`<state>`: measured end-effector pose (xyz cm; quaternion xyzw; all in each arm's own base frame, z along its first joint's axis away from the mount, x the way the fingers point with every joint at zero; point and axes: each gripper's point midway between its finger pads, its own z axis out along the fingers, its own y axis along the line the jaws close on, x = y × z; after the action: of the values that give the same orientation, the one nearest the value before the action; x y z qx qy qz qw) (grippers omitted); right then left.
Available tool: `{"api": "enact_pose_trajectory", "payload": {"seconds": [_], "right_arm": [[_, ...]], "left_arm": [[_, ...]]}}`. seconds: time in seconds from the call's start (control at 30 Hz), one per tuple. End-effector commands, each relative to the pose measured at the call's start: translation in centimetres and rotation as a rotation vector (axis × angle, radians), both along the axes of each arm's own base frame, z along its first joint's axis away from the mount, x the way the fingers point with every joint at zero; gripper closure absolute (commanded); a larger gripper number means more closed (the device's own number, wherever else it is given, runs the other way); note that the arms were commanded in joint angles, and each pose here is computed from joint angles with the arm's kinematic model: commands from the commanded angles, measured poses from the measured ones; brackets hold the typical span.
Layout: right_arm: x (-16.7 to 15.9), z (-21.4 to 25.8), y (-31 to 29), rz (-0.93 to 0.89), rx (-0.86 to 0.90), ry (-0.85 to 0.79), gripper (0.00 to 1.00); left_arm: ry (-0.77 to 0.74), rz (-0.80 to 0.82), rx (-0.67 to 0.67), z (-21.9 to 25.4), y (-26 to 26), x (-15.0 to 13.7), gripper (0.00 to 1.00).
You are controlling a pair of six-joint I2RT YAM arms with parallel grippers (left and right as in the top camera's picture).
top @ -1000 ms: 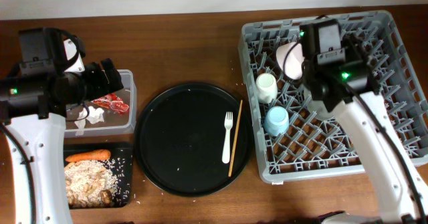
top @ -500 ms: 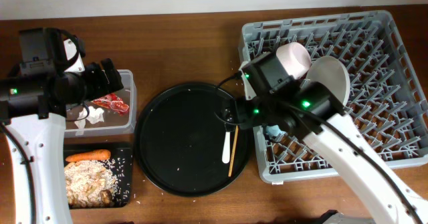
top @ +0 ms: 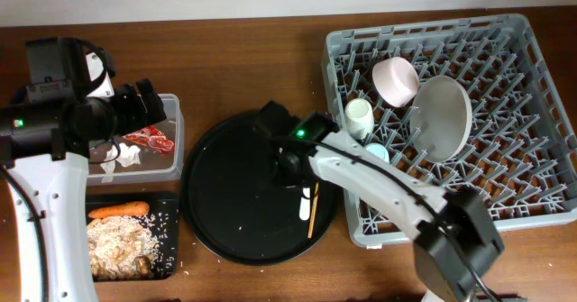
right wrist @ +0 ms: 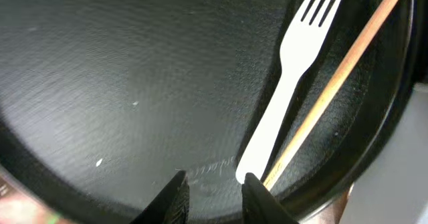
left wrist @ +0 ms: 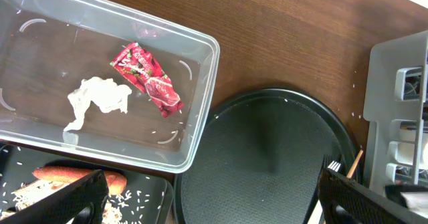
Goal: Sort waste into correct bins and load items into the dishwasher rack
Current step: 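Reach the right gripper to the white fork on the round tray and grasp it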
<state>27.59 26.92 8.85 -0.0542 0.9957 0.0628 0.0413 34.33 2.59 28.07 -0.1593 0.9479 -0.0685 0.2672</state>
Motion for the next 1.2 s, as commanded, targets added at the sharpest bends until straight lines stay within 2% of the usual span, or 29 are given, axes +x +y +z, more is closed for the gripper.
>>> {"api": "enact_pose_trajectory", "payload": {"seconds": [0.0, 0.23, 0.8, 0.9, 1.17], "right_arm": [[1.0, -1.9, -1.2, -0.034, -0.103, -0.03, 0.73], [1.4, -3.5, -2.1, -0.038, -0.177, -0.031, 0.65], [1.9, -4.8, -2.4, -0.092, -0.187, -0.062, 0.67], [1.9, -4.8, -2.4, -0.109, -0.185, -0.06, 0.71], [2.1, -4.9, -2.9, -0.13, -0.166, -0.031, 0.7]], "left_arm": [[-0.025, 0.019, 0.005, 0.9, 0.3, -0.1, 0.01], [-0.025, 0.019, 0.005, 0.9, 0.2, -0.1, 0.01], [-0.025, 0.019, 0.005, 0.9, 0.2, -0.1, 0.01], [-0.025, 0.019, 0.005, 0.9, 0.2, -0.1, 0.01], [-0.025, 0.019, 0.005, 0.9, 0.3, -0.1, 0.01]]}}
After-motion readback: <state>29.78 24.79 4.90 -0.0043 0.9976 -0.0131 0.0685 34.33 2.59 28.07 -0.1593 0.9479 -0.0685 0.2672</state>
